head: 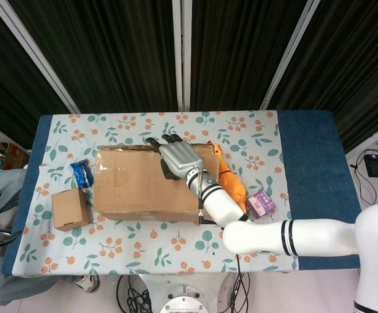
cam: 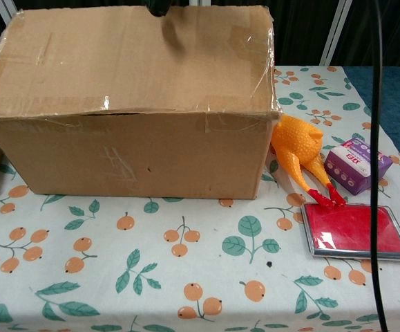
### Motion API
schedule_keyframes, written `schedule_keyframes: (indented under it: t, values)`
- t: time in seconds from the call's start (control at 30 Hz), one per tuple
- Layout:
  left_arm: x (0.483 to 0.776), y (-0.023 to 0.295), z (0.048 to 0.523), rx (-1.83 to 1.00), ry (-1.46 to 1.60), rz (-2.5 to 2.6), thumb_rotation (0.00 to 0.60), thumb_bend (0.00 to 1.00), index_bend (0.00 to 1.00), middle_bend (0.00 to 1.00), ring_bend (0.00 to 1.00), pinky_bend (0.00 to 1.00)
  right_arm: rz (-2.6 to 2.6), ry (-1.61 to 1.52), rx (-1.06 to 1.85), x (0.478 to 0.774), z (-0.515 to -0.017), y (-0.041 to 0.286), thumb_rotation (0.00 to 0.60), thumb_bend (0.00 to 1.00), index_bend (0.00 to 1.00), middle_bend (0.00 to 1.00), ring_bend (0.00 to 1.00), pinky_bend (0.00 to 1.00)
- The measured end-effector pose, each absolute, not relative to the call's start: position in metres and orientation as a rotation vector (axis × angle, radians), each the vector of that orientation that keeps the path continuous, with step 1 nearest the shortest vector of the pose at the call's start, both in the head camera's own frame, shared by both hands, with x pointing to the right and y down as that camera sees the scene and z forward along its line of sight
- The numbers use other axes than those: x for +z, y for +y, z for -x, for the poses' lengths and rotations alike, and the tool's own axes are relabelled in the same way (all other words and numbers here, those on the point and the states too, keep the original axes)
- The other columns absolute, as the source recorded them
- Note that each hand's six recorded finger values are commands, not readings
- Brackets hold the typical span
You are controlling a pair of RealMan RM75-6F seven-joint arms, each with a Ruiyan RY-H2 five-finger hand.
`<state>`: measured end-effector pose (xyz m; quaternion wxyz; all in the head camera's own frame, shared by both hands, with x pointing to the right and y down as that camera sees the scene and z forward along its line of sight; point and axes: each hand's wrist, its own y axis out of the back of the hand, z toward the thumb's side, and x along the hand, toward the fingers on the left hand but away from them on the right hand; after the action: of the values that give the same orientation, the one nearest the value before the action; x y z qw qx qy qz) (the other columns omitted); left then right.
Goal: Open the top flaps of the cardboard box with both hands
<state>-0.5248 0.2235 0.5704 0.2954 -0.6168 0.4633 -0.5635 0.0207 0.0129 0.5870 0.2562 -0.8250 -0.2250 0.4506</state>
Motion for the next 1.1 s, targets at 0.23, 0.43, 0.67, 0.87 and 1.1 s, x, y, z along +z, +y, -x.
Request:
schedule_keyframes:
  t: [0.23,0.43,0.67,0.87,1.1]
  values:
    - [0.569,0.220,0.520,-1.491,1.232,1.647,0.314,0.01,0.15,0.16,0.13,0.22,2.401,-0.728,1.152,0.558,-0.037,0.016,0.600,0.55,0.00,0.37,0.00,0.00]
    - [0.567,0.217,0.514,-1.478,1.238,1.657,0.314,0.01,0.15,0.16,0.13,0.22,2.487,-0.791,1.078,0.529,-0.059,0.021,0.600,0.49,0.00,0.36,0.00,0.00]
    - [0.564,0.214,0.508,-1.472,1.238,1.669,0.315,0.00,0.15,0.16,0.13,0.22,2.610,-0.751,1.032,0.506,-0.080,0.041,0.600,0.48,0.00,0.36,0.00,0.00]
    - [0.562,0.213,0.502,-1.456,1.235,1.679,0.312,0.00,0.15,0.16,0.13,0.22,2.675,-0.633,1.012,0.491,-0.091,0.063,0.600,0.48,0.00,0.36,0.00,0.00]
    - [0.558,0.211,0.499,-1.449,1.233,1.678,0.313,0.00,0.15,0.16,0.13,0.22,2.691,-0.518,0.958,0.477,-0.100,0.091,0.600,0.48,0.00,0.34,0.00,0.00]
